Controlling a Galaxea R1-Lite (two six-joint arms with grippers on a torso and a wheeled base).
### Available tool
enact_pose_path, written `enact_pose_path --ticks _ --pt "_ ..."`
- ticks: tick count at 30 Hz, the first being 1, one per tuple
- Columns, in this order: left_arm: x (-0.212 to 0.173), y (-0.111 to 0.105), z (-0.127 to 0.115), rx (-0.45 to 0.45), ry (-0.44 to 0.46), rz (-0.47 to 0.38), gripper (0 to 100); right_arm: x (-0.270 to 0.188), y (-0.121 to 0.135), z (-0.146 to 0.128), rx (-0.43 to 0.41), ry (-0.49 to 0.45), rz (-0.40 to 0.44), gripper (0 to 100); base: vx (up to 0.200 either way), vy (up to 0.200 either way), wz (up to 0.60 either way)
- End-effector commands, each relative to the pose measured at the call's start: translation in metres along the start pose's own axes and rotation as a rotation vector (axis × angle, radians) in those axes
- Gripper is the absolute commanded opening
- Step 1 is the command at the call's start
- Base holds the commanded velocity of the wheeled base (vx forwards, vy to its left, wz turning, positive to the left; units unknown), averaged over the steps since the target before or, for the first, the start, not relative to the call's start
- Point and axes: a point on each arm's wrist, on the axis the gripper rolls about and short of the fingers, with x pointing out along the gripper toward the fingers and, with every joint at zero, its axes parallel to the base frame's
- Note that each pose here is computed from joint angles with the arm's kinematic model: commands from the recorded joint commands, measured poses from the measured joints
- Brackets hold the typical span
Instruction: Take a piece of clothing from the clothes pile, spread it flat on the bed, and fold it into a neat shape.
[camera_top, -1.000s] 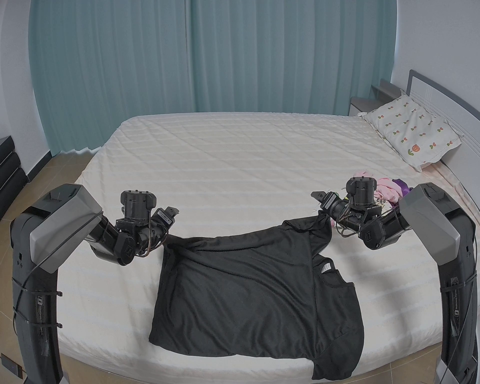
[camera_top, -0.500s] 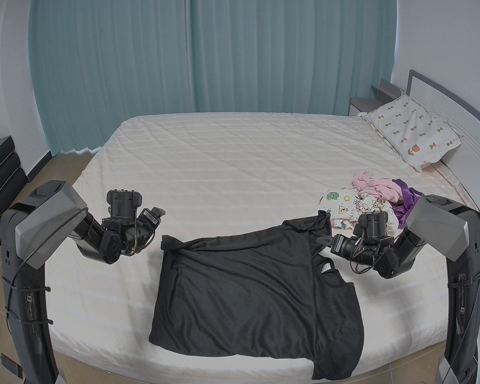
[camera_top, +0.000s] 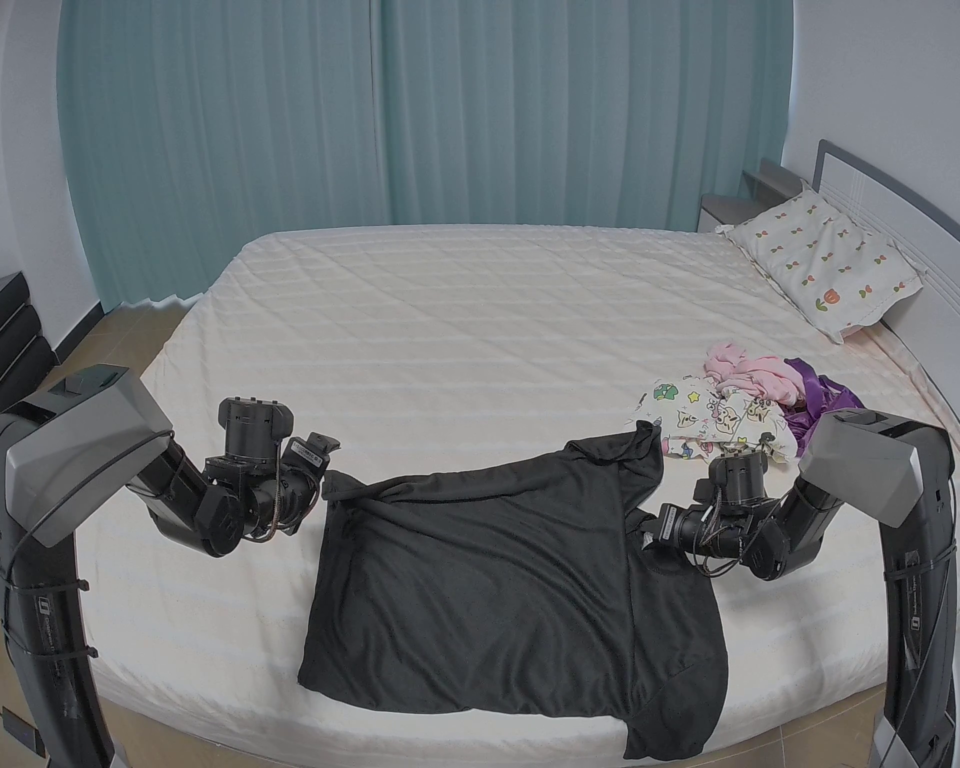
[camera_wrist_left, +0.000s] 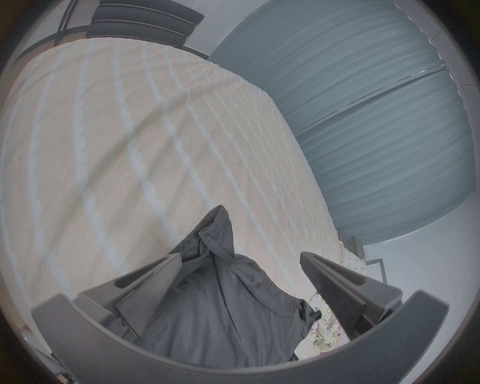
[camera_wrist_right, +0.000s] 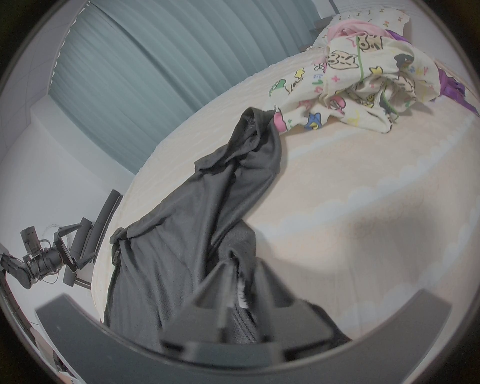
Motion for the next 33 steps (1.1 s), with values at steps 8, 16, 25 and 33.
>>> enact_pose_path --ticks 8,16,25,33 --pt "0.013 0.007 -0.003 -0.055 -0.024 -0.035 100 -0.025 -0.030 0.026 0.167 -0.114 -0.037 0 0.000 0.000 0.00" --pt "0.023 0.011 -0.005 -0.053 -0.027 -0.057 100 -0.032 -0.061 0.035 0.236 -0.214 -0.050 0 0.000 0.000 0.00" --pt "0.035 0.020 0.004 -0.064 -0.047 -0.041 100 -0.025 -0.084 0.048 0.247 -0.295 -0.067 0 0.000 0.000 0.00" --pt "0.037 0.022 0.005 -0.064 -0.049 -0.037 100 -0.034 -0.098 0.054 0.270 -0.312 -0.100 100 0.000 0.000 0.00"
